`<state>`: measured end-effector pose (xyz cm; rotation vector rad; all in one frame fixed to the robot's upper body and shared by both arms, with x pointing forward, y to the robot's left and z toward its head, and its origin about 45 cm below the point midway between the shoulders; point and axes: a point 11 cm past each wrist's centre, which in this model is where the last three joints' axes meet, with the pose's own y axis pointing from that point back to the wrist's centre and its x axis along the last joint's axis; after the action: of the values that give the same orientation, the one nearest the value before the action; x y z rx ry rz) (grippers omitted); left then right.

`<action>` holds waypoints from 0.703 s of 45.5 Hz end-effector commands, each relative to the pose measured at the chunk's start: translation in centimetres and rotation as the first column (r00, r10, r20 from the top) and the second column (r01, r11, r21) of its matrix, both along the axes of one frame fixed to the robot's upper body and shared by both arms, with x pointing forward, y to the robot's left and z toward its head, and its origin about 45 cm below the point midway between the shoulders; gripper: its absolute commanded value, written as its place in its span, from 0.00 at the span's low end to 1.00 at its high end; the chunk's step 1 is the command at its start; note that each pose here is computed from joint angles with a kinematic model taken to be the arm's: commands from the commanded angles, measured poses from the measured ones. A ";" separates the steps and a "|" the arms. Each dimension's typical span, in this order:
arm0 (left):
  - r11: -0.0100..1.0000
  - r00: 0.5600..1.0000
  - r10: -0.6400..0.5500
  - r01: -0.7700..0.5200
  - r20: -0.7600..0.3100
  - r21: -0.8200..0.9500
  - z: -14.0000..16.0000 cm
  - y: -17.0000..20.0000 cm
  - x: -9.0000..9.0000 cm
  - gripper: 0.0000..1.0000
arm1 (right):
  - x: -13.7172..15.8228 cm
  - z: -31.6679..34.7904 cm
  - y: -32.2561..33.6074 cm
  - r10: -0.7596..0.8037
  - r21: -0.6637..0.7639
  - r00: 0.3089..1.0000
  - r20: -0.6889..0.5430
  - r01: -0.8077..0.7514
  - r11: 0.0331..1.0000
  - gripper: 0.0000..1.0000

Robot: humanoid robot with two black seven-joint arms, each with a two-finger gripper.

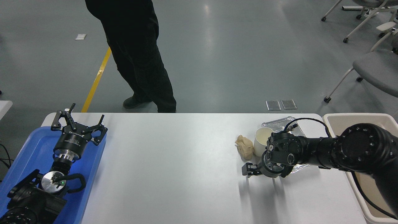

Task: Pick up paper cup place in dustbin

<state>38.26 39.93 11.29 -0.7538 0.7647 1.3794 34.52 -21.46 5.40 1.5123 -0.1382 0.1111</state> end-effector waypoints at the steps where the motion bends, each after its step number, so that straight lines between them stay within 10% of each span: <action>1: 1.000 1.000 0.001 -0.001 0.000 -0.001 0.0 -0.1 0.0 0.99 | -0.2 0.0 0.1 0.002 0.002 1.000 -0.005 -0.002 1.000 1.00; 32: 1.000 1.000 0.001 -0.001 0.000 0.000 0.0 0.0 0.0 0.99 | -0.1 0.3 0.3 0.001 0.007 1.000 -0.015 -0.001 1.000 1.00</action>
<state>38.24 39.94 11.27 -0.7545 0.7644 1.3802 34.39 -21.42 5.33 1.5145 -0.1361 0.1060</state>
